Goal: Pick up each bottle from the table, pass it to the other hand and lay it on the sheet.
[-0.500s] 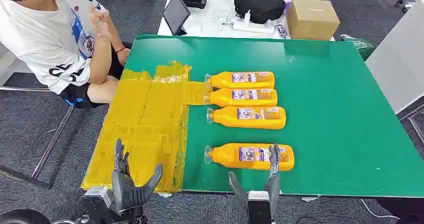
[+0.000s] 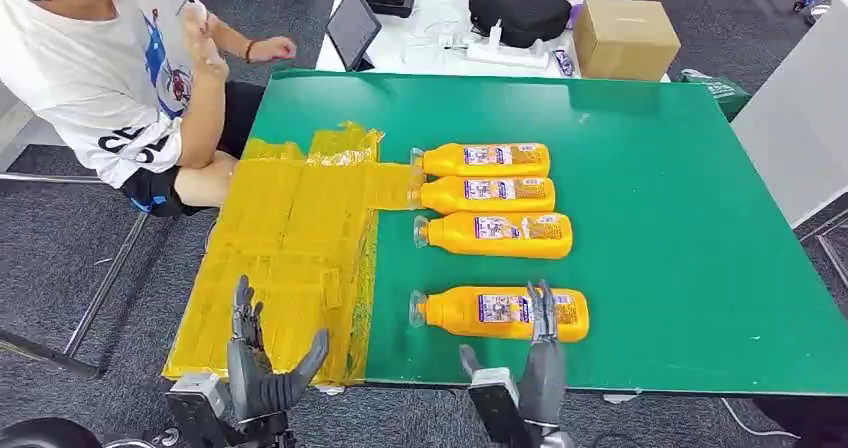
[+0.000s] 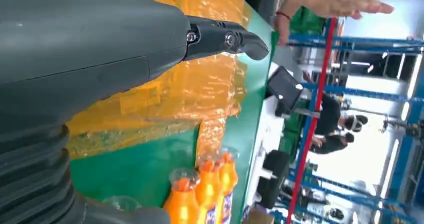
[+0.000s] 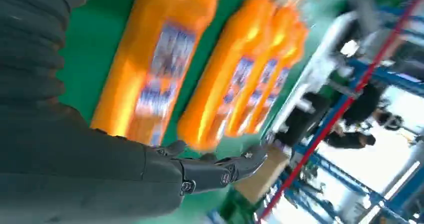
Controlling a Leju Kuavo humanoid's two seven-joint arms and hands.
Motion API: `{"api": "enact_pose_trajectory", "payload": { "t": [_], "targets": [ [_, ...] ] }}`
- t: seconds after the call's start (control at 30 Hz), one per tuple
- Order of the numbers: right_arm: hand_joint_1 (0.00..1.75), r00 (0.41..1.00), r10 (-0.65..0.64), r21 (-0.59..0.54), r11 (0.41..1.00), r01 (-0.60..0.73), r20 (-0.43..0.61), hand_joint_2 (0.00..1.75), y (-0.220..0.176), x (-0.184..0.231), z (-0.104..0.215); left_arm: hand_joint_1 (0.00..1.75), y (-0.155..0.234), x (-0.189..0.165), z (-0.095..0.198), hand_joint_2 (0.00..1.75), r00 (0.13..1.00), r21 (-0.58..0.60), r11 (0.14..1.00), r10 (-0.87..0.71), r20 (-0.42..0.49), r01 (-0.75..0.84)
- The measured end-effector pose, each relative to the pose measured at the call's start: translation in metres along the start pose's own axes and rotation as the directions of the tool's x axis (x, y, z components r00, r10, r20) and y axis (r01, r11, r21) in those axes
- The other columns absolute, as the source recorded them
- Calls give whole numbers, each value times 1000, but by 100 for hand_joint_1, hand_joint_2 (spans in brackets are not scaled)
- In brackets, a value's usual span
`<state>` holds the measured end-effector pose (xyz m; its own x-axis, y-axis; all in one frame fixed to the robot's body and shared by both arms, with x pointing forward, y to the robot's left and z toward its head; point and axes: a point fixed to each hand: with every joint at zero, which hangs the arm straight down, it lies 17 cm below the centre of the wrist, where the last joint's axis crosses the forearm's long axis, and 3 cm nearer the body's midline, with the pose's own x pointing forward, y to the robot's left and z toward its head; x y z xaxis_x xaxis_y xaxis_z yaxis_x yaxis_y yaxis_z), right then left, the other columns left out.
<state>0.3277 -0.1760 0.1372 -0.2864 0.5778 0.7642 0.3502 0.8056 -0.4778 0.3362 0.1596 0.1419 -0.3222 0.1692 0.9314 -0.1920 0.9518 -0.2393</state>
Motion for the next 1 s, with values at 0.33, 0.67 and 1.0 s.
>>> {"api": "enact_pose_trajectory", "payload": {
  "t": [0.33, 0.67, 1.0],
  "targets": [
    [0, 969, 245, 31, 969, -246, 32, 175, -48, -30, -47, 0, -7, -5, 4, 175, 1000, -42, 999, -1, -10, 0],
    [0, 953, 292, 323, 912, -253, -79, 175, -19, -89, -31, 0, -17, -10, 7, 175, 1000, -101, 995, -9, -23, 7],
    [0, 943, 318, 375, 889, -263, -92, 175, -14, -110, -23, 0, -17, -15, 8, 175, 999, -102, 995, -13, -35, 10]
  ]
}}
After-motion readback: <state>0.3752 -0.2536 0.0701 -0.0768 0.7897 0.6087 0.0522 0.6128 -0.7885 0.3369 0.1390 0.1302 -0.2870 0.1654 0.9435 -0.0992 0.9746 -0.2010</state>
